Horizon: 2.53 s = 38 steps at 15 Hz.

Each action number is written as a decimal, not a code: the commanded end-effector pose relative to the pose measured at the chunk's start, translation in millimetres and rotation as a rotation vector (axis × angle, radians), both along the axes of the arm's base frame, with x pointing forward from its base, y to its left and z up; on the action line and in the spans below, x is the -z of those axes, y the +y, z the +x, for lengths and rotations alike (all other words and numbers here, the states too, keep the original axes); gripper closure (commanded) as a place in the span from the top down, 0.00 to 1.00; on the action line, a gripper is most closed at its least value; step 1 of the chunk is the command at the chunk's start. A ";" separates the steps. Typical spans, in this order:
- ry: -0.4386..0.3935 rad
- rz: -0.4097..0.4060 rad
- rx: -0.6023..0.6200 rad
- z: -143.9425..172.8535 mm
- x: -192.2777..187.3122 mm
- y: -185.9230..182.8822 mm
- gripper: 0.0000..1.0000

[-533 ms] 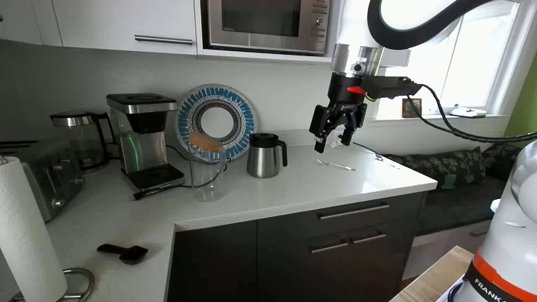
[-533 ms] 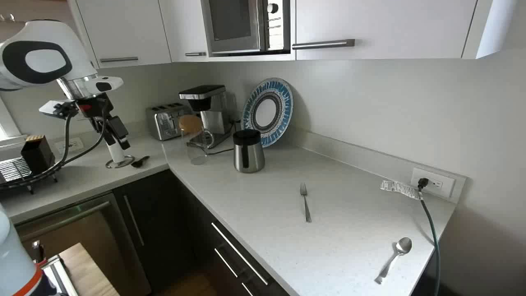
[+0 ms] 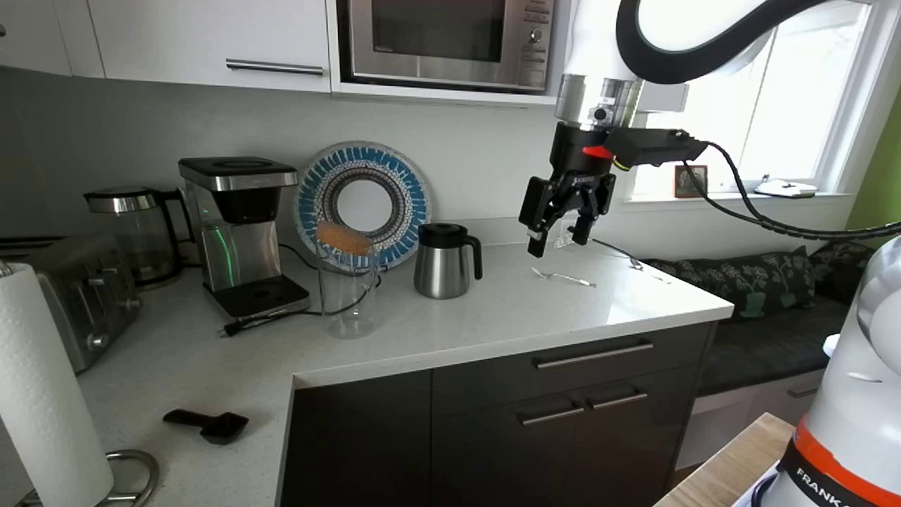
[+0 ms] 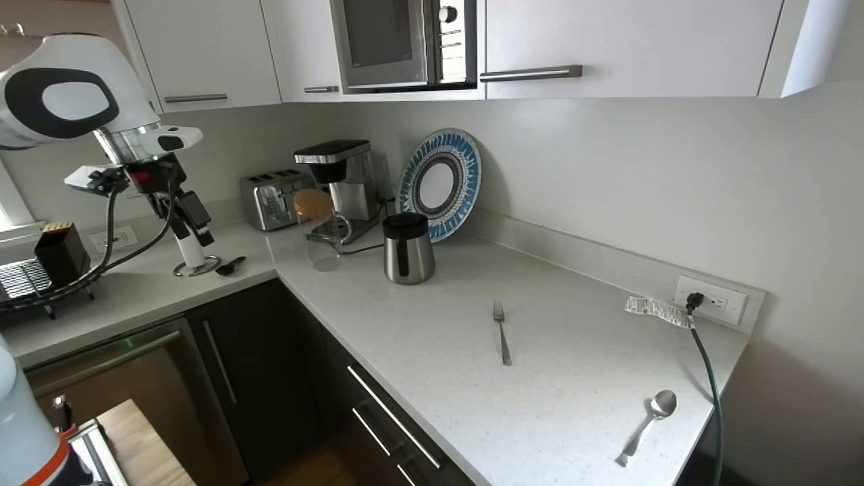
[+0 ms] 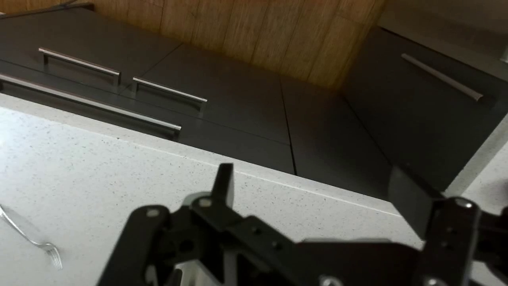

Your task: Open the microwave door

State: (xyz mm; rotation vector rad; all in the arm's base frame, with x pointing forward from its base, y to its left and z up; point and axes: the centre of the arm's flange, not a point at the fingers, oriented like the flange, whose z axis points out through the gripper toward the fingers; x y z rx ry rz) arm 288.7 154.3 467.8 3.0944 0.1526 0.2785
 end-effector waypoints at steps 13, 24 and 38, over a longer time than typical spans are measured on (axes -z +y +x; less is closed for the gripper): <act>-0.157 0.500 0.549 92.6 -135.8 -188.9 1.00; -0.441 0.692 0.675 111.6 -189.7 -240.6 1.00; -0.644 0.940 0.933 176.1 -204.1 -327.2 0.63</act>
